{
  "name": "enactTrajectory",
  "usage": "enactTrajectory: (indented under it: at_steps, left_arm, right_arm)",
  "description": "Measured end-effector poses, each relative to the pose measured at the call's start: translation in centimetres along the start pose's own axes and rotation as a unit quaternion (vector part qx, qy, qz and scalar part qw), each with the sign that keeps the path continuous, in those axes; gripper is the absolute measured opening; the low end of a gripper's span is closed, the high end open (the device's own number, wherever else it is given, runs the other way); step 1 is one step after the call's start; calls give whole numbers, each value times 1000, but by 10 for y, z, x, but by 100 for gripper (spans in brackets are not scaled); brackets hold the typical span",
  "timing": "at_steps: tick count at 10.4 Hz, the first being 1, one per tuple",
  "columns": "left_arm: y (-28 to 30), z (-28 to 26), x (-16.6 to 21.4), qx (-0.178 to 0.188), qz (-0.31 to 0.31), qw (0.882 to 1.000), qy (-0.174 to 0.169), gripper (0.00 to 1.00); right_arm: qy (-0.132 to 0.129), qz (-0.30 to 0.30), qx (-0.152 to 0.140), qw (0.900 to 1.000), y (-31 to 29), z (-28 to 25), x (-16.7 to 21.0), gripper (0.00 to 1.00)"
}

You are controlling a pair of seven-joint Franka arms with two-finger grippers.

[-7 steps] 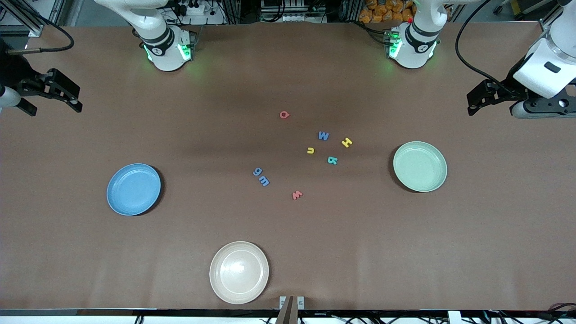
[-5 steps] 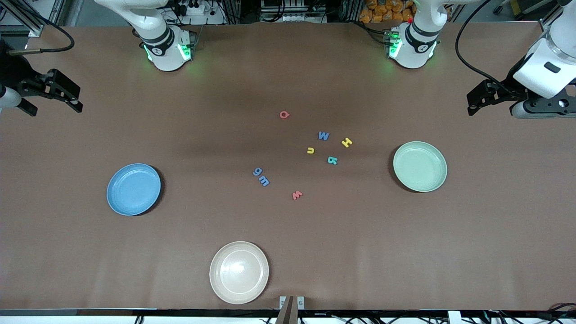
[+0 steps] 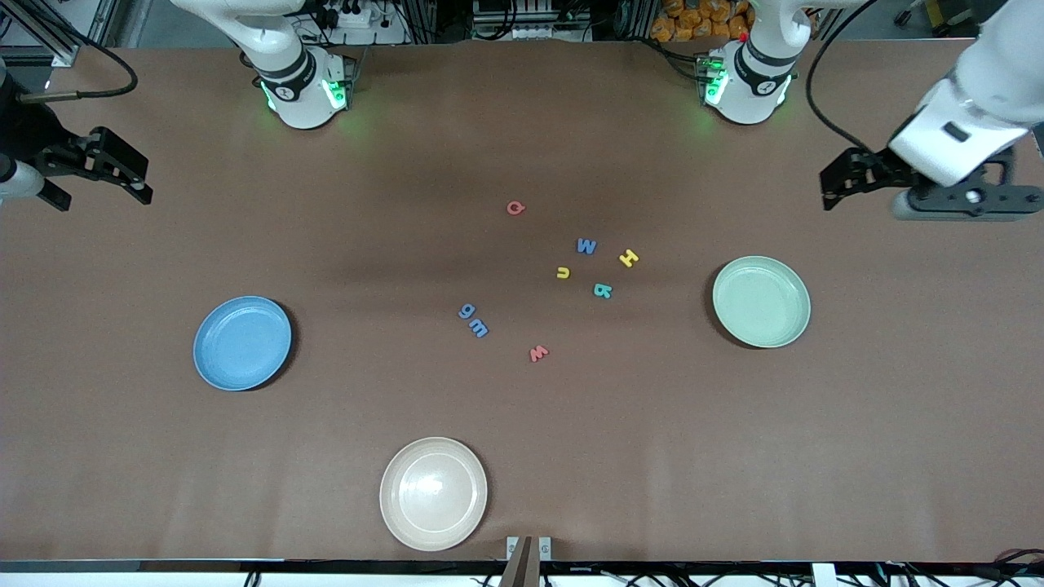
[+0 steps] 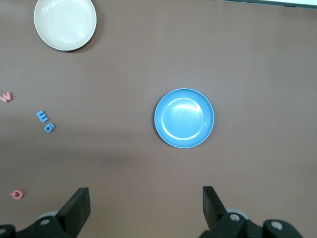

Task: Sort upper and lower case letters into plates
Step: 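Reach the left gripper down to the yellow H letter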

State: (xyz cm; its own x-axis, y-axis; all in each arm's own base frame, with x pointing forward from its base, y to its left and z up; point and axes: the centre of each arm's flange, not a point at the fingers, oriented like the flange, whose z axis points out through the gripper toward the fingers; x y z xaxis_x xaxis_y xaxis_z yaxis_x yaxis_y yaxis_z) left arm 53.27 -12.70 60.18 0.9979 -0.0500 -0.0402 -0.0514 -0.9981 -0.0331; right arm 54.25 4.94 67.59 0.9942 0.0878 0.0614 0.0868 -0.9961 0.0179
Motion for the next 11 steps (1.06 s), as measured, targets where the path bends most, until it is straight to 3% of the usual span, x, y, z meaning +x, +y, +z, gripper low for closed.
enactTrajectory:
  at_steps: [3, 5, 8, 11]
  left_arm:
    - [33, 62, 4, -15, -46, 998, -49, 100]
    - [65, 123, -1, -14, -57, 997, -51, 100]
    - [125, 225, -38, -10, -109, 993, -47, 100]
    - [151, 280, -50, -10, -197, 978, -65, 100]
  right_arm:
    - [-4, 0, 0, 1000, 0, 4, 2, 100]
    - [-10, 2, 1, 1000, 2, 11, 5, 100]
    - [-31, 5, 1, 999, 6, 32, 7, 100]
    - [-65, 24, 5, 998, 30, 70, 19, 100]
